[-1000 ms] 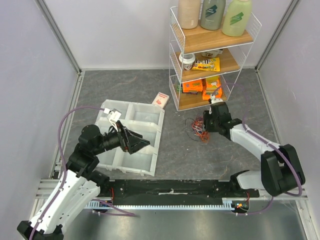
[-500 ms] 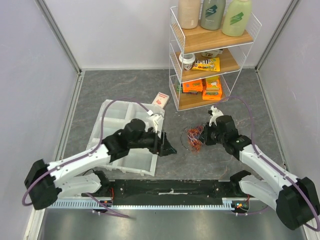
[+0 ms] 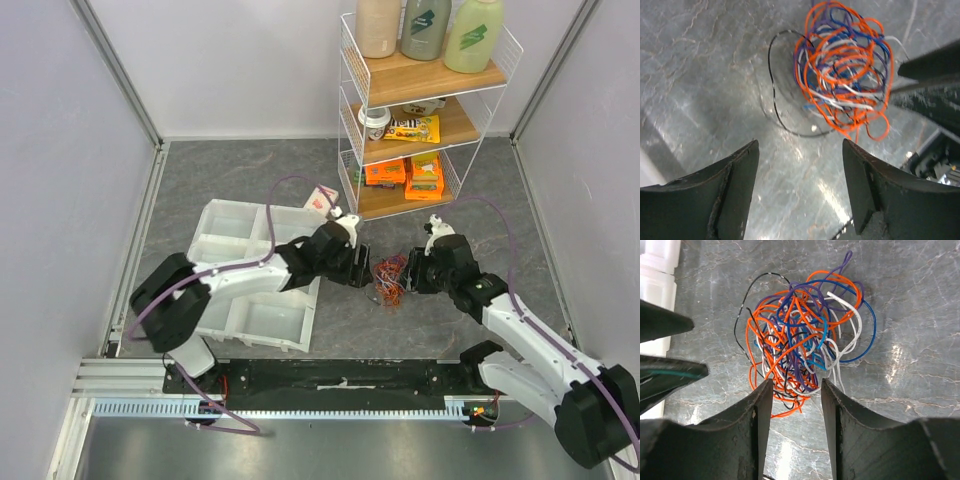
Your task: Untangle the cables
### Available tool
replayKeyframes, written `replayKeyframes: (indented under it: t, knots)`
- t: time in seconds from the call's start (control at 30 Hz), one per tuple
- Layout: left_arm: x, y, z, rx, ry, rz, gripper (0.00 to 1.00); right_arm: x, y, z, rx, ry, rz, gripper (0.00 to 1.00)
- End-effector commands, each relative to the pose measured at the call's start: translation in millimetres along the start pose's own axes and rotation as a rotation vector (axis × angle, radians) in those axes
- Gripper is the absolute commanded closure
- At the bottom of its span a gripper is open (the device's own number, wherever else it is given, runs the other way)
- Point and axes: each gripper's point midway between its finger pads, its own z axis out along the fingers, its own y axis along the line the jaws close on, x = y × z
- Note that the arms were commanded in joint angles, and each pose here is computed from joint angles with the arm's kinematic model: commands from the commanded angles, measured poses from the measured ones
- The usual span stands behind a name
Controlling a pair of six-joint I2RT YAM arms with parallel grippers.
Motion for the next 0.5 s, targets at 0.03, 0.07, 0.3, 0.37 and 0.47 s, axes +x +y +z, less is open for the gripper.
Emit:
replayKeyframes:
  t: [0.03,0.07,0.3,0.37,0.47]
  knots:
    - [-28.6,13.7,35.5,-0.101,-0.048,0.02,0.34,-3.8,3.8,16.1,-0.017,-0.008,0.023,0.5]
    - [-27.7,17.8,41.4,-0.123,-0.042,0.015,0.35,-1.4,3.8,18.5,-0.021,0.001,0.022,0.51]
    - [-3.4,32.1,73.8,-0.172,0.057,-0.018,0.45,-4.1,6.3,17.8,-0.037,-0.018,0.018,0.53]
    - [-1.7,32.7,76.5,-0.171,0.06,-0.02,0.55,-5.1,6.0,16.4,-0.036,-0.026,0.016,0.51]
    - [-4.1,25.7,74.1,-0.135,0.056,0.004,0.88,-5.4,6.4,14.1,-0.036,-0.029,0.006,0.44]
